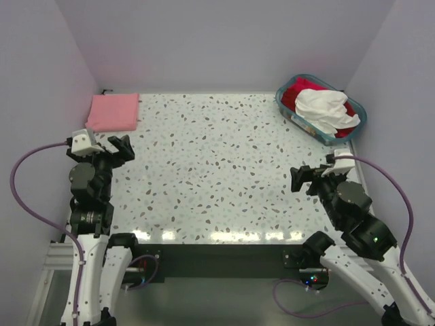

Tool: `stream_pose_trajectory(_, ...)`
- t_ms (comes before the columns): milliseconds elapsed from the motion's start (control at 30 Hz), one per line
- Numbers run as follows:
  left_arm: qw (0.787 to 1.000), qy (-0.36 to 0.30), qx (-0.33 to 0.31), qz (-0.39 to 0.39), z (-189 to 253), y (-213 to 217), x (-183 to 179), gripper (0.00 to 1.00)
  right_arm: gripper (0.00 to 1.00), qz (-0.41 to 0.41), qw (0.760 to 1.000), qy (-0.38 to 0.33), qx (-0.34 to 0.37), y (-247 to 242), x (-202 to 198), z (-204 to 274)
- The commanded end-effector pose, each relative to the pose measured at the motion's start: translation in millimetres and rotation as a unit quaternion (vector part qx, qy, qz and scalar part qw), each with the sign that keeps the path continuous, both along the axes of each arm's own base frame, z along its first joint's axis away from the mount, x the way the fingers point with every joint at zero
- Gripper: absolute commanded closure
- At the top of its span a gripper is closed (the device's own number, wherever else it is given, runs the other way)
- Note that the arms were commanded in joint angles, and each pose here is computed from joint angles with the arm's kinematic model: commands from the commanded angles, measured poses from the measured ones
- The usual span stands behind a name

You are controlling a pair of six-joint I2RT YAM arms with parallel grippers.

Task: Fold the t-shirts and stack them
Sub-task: Grab the tshirt from the pile

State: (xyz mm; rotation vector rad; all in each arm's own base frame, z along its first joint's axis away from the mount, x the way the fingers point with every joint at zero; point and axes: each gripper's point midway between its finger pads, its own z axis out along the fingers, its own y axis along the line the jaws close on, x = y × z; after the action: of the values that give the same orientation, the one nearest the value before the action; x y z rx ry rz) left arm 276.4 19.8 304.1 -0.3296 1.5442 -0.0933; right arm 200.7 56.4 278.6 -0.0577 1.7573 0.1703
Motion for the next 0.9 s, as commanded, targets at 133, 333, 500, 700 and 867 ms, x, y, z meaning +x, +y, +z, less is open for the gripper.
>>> stream_pose_trajectory(133,0.999,0.032,0.033,-0.001,-19.5,1.2,-19.7,0.00,0.01,0.014,1.000,-0.012,-0.014,31.7,40.4,24.3)
stream_pose_trajectory(333,0.996,0.055,0.034,-0.057,-55.1,-26.8,-16.7,0.00,0.01,0.038,0.999,0.005,-0.036,83.5,100.5,37.9)
stream_pose_trajectory(500,0.994,0.059,0.047,-0.077,-71.9,-37.4,-22.9,0.00,0.01,-0.031,0.990,0.095,-0.095,98.5,192.4,9.2)
stream_pose_trajectory(700,0.991,0.038,0.042,-0.122,-75.3,-60.5,-31.1,0.00,0.01,-0.199,0.968,0.127,-0.083,26.9,297.1,-16.7)
stream_pose_trajectory(867,0.988,0.033,0.049,-0.139,-73.2,-68.2,-33.1,0.00,0.01,-0.320,0.938,0.128,-0.029,-58.9,343.6,-25.7)
